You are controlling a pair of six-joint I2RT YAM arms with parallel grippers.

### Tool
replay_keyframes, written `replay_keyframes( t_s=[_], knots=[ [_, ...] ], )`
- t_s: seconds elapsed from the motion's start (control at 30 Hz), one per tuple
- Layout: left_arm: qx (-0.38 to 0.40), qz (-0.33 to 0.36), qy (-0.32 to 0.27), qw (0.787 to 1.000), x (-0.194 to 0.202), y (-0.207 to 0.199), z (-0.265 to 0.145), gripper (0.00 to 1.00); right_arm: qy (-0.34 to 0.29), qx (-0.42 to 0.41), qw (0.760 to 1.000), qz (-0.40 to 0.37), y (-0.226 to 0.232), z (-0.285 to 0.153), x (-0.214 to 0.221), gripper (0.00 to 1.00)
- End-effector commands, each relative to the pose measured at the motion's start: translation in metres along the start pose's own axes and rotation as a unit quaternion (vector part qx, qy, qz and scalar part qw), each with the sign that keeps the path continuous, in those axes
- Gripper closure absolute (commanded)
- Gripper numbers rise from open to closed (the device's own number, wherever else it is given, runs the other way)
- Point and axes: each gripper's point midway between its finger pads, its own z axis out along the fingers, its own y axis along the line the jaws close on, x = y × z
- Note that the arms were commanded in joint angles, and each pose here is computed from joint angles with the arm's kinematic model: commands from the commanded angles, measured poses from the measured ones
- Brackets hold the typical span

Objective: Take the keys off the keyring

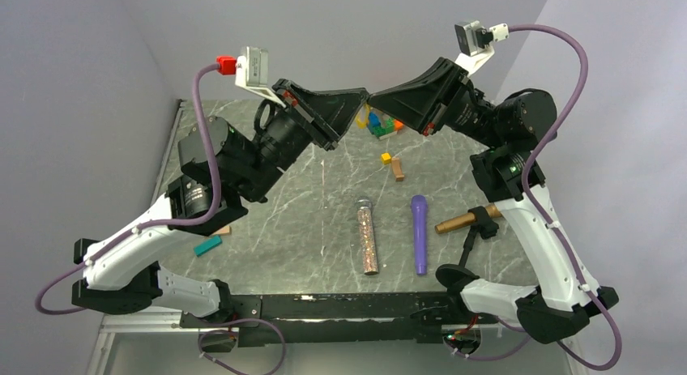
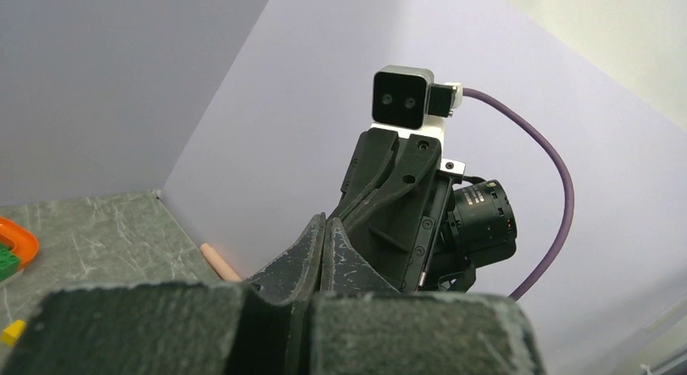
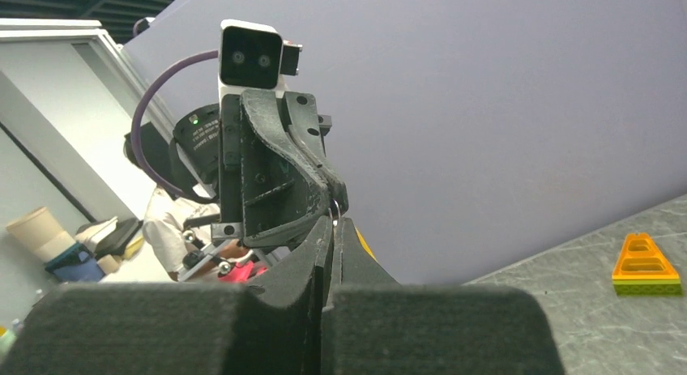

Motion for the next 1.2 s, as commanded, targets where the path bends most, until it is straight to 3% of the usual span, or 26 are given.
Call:
replay_keyframes(
  t_s=[0.0, 0.37, 0.57, 0.63, 0.8, 1.0, 1.17],
  knots=[
    [-0.032, 0.038, 0.011, 0.999, 0.023, 0.005, -0.002, 1.0, -0.063, -0.028, 0.997, -0.027, 0.027, -0.005, -0.025, 1.0],
    [-0.049, 0.067, -0.011, 0.997, 0.023, 0.003, -0.014, 0.98, -0.071, -0.016, 0.997, -0.017, 0.023, -0.013, -0.019, 1.0],
    [-0.037, 0.096, 0.036, 0.994, 0.012, 0.022, -0.031, 0.7, -0.059, 0.04, 0.997, -0.018, -0.001, -0.013, -0.013, 1.0],
    [-0.022, 0.096, 0.047, 0.994, 0.004, 0.031, -0.043, 0.57, -0.054, 0.063, 0.996, -0.017, -0.01, -0.016, -0.008, 1.0],
    [-0.021, 0.122, 0.086, 0.989, -0.009, 0.064, -0.076, 0.29, -0.015, 0.168, 0.986, -0.012, -0.055, -0.033, 0.018, 1.0],
    [-0.015, 0.17, 0.138, 0.976, -0.001, 0.088, -0.114, 0.13, 0.03, 0.24, 0.97, -0.001, -0.093, -0.045, 0.041, 1.0],
    [0.01, 0.171, 0.194, 0.966, 0.017, 0.092, -0.114, 0.1, 0.085, 0.273, 0.958, -0.005, -0.118, -0.049, 0.057, 1.0]
  ],
)
